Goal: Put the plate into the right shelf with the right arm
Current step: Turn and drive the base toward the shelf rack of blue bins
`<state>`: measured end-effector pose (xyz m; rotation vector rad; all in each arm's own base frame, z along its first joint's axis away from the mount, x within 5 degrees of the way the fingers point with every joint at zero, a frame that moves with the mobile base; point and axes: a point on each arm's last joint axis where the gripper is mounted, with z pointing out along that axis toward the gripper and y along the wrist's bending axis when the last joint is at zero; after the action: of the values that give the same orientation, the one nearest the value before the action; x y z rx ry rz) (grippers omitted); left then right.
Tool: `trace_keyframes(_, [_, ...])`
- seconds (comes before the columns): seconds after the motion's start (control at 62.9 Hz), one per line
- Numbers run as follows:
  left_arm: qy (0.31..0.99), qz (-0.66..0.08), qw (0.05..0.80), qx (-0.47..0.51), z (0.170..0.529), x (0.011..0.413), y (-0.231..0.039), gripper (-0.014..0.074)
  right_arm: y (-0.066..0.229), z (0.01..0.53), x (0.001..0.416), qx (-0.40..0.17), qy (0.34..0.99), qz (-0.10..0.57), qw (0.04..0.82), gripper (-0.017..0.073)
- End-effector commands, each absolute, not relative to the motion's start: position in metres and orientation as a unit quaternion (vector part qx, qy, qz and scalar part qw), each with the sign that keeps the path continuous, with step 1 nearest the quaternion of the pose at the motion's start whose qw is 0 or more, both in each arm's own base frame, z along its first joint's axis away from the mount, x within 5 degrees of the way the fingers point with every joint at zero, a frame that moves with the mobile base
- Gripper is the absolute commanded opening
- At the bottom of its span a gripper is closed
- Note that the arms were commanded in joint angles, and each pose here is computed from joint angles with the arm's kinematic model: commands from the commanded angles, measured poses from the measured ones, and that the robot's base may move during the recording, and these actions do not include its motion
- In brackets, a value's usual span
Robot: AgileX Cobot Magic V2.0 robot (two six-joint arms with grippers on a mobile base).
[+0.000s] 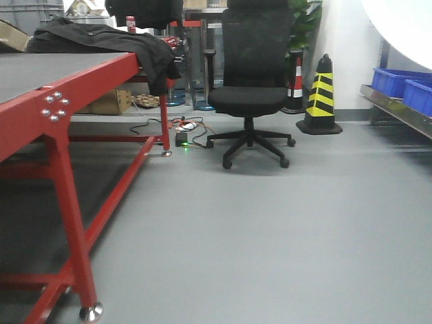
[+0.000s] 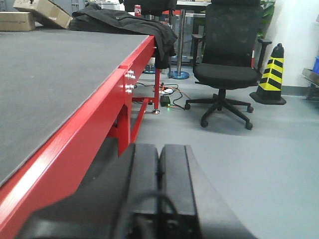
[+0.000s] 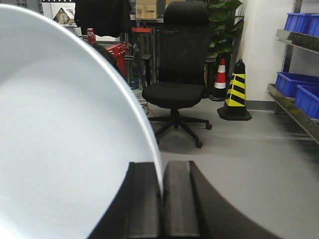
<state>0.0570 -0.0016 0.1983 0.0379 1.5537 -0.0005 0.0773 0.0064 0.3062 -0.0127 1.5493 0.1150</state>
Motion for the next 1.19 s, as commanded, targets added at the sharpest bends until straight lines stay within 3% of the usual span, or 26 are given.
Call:
trace_keyframes(0.0, [0.669, -0.002, 0.744, 0.007, 0.2035, 0.0562, -0.0006, -0.0128, 0.0052, 0.3236, 0.0758, -0.005, 0.656, 0.046, 0.753, 0.005])
trace_keyframes(1.177, [0.669, -0.002, 0.744, 0.007, 0.2035, 0.0562, -0.0006, -0.0128, 0.0052, 0.3235, 0.0758, -0.005, 0.657, 0.046, 0.753, 0.005])
